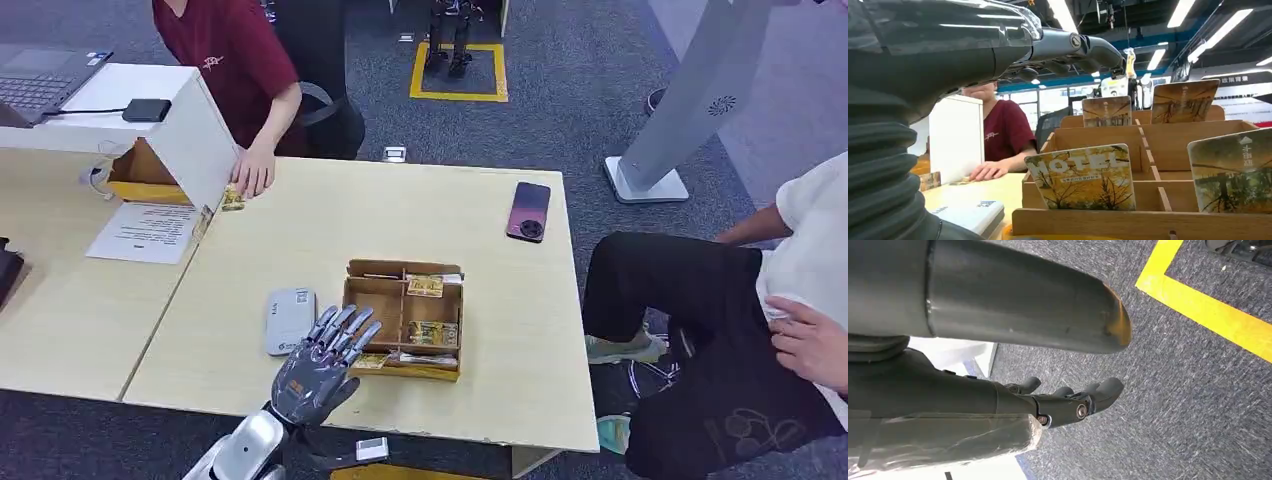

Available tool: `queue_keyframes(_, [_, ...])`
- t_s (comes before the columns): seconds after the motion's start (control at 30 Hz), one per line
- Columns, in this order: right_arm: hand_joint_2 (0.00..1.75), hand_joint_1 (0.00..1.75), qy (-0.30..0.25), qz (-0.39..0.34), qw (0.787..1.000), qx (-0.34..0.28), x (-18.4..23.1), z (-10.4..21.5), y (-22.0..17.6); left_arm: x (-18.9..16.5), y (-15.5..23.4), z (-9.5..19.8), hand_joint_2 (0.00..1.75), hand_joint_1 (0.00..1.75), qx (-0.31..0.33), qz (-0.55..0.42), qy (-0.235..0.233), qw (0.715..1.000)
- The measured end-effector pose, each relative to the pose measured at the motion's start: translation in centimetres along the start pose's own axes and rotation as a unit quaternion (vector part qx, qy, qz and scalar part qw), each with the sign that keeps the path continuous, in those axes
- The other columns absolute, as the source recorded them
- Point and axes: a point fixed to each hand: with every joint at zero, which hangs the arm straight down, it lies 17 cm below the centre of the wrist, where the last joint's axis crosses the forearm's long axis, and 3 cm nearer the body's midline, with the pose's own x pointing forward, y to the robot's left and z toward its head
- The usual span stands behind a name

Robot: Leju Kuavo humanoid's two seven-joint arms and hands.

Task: Pass the card to the sensor for recognition and then transmit it.

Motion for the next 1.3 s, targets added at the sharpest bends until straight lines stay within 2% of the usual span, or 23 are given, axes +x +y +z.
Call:
queue_keyframes(0.23, [0.0, 0.0, 0.0, 0.0, 1.0, -0.002, 0.0, 0.0, -0.1, -0.6, 0.2, -0.3, 1.75, 0.0, 0.004, 0.004, 0.01, 1.0])
queue_keyframes(0.47, [0.0, 0.0, 0.001, 0.0, 1.0, -0.001, 0.0, 0.0, 0.0, -0.3, 0.0, -0.3, 1.75, 0.0, 0.003, 0.014, 0.0, 1.0])
queue_keyframes(0.63, [0.0, 0.0, -0.001, 0.0, 1.0, -0.002, 0.0, 0.0, -0.1, 1.6, -0.1, -0.5, 1.75, 0.0, 0.017, 0.096, -0.027, 0.995])
queue_keyframes(1.3, [0.0, 0.0, -0.004, 0.0, 1.0, -0.004, 0.1, 0.0, -0.2, 2.2, -1.8, -0.2, 1.75, 0.0, 0.002, 0.129, -0.011, 0.992])
